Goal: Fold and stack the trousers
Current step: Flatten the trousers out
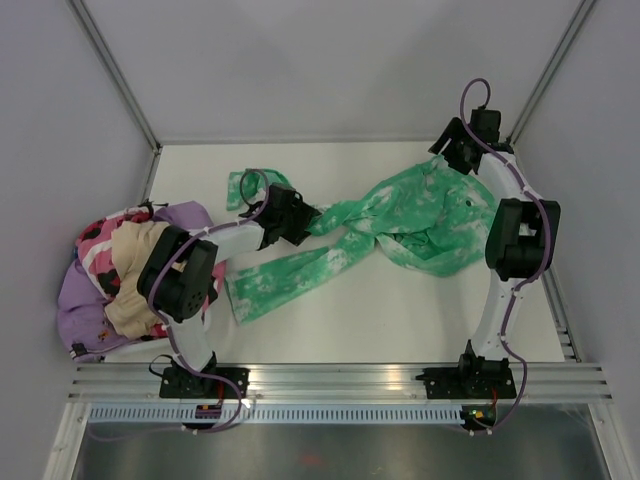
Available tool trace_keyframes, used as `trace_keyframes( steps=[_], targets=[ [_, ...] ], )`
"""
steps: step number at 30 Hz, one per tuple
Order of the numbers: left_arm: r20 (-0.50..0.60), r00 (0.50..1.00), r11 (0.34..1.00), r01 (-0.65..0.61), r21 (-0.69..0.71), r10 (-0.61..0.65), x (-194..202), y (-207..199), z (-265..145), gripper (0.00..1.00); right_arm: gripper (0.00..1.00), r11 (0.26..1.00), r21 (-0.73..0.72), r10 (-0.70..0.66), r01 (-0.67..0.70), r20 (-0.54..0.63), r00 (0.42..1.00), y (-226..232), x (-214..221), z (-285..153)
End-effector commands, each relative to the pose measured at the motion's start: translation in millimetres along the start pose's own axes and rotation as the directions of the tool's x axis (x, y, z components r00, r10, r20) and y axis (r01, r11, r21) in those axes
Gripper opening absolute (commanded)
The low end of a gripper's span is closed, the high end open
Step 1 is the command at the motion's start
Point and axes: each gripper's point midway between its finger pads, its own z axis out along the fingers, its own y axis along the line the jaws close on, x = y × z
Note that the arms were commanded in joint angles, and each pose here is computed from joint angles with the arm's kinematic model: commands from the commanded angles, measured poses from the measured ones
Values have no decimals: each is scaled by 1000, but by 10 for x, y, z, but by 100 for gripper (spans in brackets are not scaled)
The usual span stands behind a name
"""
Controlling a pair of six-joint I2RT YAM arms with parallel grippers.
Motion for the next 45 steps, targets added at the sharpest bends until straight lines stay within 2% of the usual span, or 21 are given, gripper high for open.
trace_keyframes(
  steps=[1, 9, 13, 14, 15, 17, 20, 22, 26, 27, 29, 30, 31, 33, 35, 38, 40, 41, 42, 44, 45],
  targets=[
    [88, 984, 978, 139, 153, -153, -164, -267, 20, 70, 78, 996, -88, 14, -7, 74, 997, 253, -272, -239],
    [74, 979, 982, 184, 52, -188, -26, 68, 285, 69, 78, 995, -98, 31, -25, 57, 998, 267, -214, -266],
    [102, 983, 988, 148, 51, -153, -59, 70, 227, 30, 78, 997, -71, 19, -14, 78, 997, 193, -242, -365],
    [113, 985, 990, 129, 55, -134, -89, 45, 209, 26, 78, 998, -57, 14, -10, 69, 998, 145, -189, -361],
    [122, 990, 996, 67, 56, -74, -107, 16, 160, 22, 78, 999, -44, 18, -15, 78, 997, 110, -203, -385],
    [159, 987, 999, -27, 45, 20, -199, -107, 68, 3, 78, 999, -29, 16, -14, 69, 997, 56, -140, -393],
    [224, 966, 989, -114, -91, 132, -408, -164, -248, 2, 77, 1000, 8, 22, -23, 65, 998, -56, -115, -439],
    [278, 944, 970, -123, -207, 179, -612, -243, -686, 2, 77, 999, 27, 31, -33, 82, 996, -129, -164, -507],
    [350, 901, 948, -164, -273, 257, -852, -583, -1471, 2, 76, 997, 52, 49, -55, 121, 991, -270, -279, -638],
    [387, 882, 954, -192, -229, 270, -930, -875, -1696, 2, 76, 996, 56, 59, -67, 132, 989, -312, -321, -681],
    [362, 836, 902, -318, -290, 412, -954, -1001, -1753, 3, 76, 995, 67, 68, -78, 133, 989, -370, -322, -705],
    [380, 822, 905, -363, -223, 424, -991, -1353, -1913, 9, 76, 994, 76, 70, -81, 133, 989, -410, -328, -708],
    [313, 795, 846, -431, -313, 520, -992, -1264, -1649, 13, 76, 994, 82, 66, -77, 137, 988, -430, -341, -722],
    [334, 789, 850, -423, -313, 516, -1106, -1463, -1611, 17, 76, 991, 109, 60, -76, 142, 988, -502, -346, -724],
    [254, 817, 836, -420, -352, 517, -1218, -1292, -1071, 23, 76, 990, 118, 64, -80, 134, 989, -558, -325, -679],
    [138, 897, 877, -363, -313, 421, -1247, -1090, -549, 27, 76, 991, 103, 68, -81, 120, 990, -558, -310, -619],
    [81, 909, 873, -364, -325, 409, -1204, -953, -317, 48, 76, 995, 83, 47, -57, 111, 993, -532, -295, -605],
    [71, 904, 864, -377, -334, 422, -1201, -920, -316, 63, 76, 997, 74, 26, -34, 110, 994, -525, -296, -590],
    [77, 901, 865, -383, -324, 428, -1209, -959, -409, 85, 76, 997, 76, 7, -14, 103, 995, -545, -270, -572],
    [75, 879, 846, -425, -323, 471, -1219, -950, -555, 92, 77, 997, 68, -53, 47, 95, 994, -563, -252, -522],
    [125, 870, 856, -428, -291, 477, -1273, -1085, -843, 93, 77, 996, 62, -68, 62, 90, 994, -573, -250, -503]
  ],
)
